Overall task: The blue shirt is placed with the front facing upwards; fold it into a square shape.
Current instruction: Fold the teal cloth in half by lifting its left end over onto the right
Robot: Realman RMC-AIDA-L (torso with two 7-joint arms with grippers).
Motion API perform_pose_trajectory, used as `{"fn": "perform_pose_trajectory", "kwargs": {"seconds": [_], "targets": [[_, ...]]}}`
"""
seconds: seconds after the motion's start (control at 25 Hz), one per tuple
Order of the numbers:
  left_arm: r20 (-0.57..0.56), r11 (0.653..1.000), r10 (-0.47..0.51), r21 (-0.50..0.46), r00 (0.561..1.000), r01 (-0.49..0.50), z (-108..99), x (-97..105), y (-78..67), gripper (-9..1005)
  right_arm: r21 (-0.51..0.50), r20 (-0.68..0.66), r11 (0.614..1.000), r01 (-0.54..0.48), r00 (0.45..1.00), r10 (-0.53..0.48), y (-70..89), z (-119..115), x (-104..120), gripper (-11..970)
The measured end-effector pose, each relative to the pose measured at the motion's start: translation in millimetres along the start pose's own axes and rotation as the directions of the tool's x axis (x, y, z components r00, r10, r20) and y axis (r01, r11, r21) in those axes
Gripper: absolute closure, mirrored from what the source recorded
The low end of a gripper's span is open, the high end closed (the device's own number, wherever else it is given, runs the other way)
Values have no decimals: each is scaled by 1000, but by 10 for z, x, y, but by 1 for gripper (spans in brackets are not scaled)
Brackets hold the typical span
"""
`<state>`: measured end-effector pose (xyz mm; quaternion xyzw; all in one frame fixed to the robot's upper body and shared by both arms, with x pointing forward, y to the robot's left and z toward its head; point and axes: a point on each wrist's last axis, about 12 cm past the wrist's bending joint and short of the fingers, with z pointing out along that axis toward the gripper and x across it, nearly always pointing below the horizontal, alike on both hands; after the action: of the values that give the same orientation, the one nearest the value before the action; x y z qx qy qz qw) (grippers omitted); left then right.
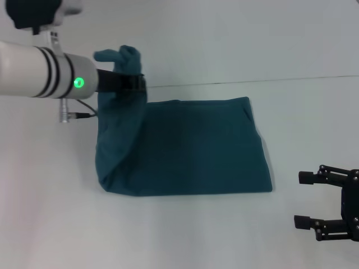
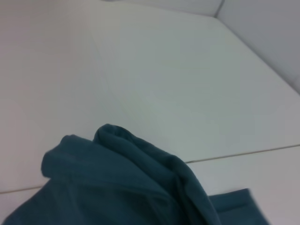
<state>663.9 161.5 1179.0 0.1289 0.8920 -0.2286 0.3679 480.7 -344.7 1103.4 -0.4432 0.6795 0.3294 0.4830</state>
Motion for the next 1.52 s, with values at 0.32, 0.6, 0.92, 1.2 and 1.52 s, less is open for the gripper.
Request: {"fn": "perform_pose_trajectory", "kwargs": {"seconds": [0.32,0.6,0.92,1.2,1.52], "targets": [[30,999,7,51,1000,-8,107,-5,-182,950,8,-4,1000,-6,1000,6,9,-20,21,47],[27,996,20,84,999,-23,152,-25,-303,951,27,-1,1000,-5,1000,5,13,-69,38,47],[16,993,28,114,999,-29,193,-13,-401,950,38,2,999,-8,1000,8,27,-87,57,47],[17,990,33,135,999,-35,279,16,-508,950,43,0,999,-13,1000,13,40,-93,74,47],[3,989,29,145,1000,-29,417,71,-606,950,46,-13,999,-16,1000,17,64,-101,117,47]]}}
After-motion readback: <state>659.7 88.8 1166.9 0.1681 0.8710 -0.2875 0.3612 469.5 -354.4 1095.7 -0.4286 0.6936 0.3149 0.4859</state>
